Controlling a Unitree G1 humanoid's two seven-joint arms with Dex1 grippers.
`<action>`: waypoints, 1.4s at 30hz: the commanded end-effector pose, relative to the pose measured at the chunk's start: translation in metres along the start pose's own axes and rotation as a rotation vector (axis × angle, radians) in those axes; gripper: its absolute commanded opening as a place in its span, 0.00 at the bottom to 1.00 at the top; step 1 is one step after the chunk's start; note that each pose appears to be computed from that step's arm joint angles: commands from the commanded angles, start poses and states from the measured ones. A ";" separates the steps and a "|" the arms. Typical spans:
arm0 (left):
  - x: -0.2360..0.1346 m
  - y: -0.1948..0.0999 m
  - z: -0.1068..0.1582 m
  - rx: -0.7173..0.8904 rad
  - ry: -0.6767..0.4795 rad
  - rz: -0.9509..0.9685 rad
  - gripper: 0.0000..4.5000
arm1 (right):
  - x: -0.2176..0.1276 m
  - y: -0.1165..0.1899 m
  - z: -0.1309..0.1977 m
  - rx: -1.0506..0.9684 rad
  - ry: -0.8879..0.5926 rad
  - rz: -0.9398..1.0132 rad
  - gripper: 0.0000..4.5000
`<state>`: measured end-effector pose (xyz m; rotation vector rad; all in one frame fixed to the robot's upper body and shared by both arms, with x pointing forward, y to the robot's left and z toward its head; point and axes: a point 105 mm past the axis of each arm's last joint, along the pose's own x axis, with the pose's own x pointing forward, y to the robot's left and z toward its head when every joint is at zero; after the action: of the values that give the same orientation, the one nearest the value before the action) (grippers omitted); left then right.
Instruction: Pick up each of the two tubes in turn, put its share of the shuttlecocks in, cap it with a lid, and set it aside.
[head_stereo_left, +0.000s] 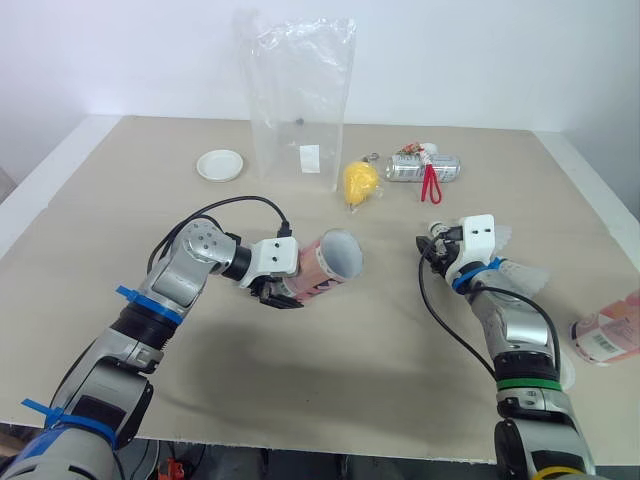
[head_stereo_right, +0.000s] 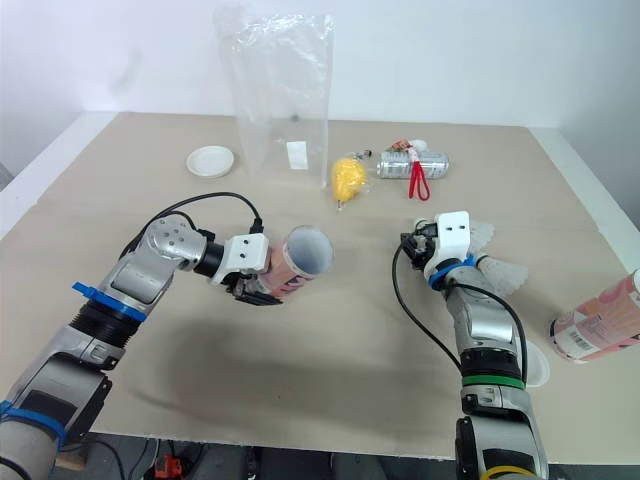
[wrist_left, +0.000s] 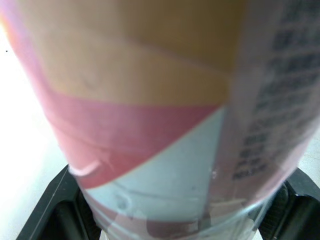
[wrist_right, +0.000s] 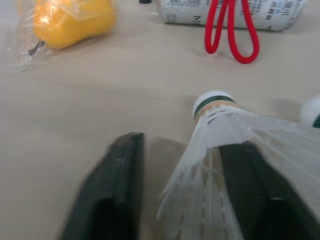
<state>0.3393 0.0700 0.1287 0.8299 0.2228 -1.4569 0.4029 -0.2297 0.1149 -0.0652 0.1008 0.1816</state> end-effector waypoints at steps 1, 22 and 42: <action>0.012 -0.012 -0.006 -0.014 0.019 -0.057 0.75 | 0.002 -0.001 0.027 -0.037 -0.087 0.014 0.18; 0.019 -0.003 -0.006 -0.107 -0.016 -0.079 0.75 | -0.116 0.114 0.121 -1.082 -0.451 0.903 0.01; 0.018 -0.005 -0.003 -0.126 -0.017 -0.077 0.75 | -0.083 0.152 0.121 -1.442 -0.519 1.051 0.01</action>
<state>0.3470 0.0634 0.1264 0.7132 0.2897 -1.4621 0.3057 -0.0870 0.2279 -1.3672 -0.5208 1.2969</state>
